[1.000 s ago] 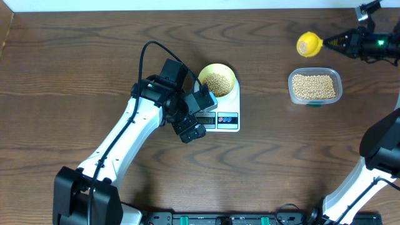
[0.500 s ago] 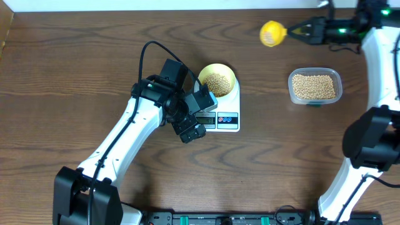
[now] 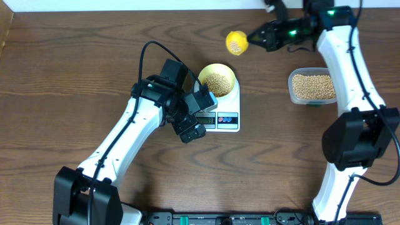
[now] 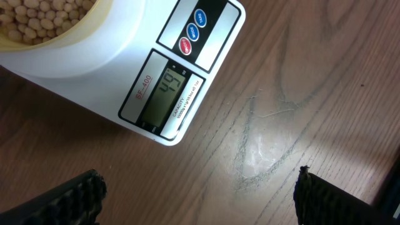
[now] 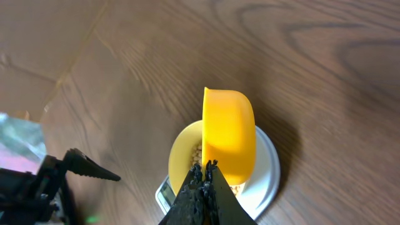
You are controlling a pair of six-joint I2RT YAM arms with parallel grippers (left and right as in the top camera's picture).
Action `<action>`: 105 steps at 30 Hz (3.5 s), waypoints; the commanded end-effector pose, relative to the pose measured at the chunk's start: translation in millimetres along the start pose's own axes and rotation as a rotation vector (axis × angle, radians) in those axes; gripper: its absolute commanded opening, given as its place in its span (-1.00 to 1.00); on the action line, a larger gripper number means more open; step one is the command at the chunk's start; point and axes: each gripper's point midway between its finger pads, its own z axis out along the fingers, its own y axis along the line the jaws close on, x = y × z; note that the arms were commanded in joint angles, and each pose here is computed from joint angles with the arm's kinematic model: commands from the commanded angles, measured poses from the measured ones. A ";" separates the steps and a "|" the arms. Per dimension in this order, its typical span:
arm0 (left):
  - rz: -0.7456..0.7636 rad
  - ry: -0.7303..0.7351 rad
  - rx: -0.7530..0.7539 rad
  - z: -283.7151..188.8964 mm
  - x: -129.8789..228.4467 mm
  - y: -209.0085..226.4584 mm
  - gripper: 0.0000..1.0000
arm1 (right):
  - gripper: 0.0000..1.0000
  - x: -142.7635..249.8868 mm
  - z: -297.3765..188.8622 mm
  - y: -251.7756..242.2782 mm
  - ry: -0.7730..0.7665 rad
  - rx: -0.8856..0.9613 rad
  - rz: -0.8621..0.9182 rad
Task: Scoop item into bowl and weigh 50g on scale
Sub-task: 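Carry the scoop over the yellow bowl on the scale, then tilt the scoop over the yellow bowl to pour soybeans in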
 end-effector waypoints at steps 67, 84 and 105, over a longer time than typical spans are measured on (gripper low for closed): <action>0.000 0.004 0.009 1.9 1.8 -0.2 0.96 | -0.98 14.0 34.9 51.9 0.132 0.025 -0.445; 0.000 0.004 0.009 1.9 1.8 -0.2 0.96 | -0.98 14.3 34.8 51.3 0.133 0.028 -0.444; 0.000 0.004 0.009 1.9 1.8 -0.2 0.96 | -0.98 17.0 34.2 48.1 0.149 0.045 -0.441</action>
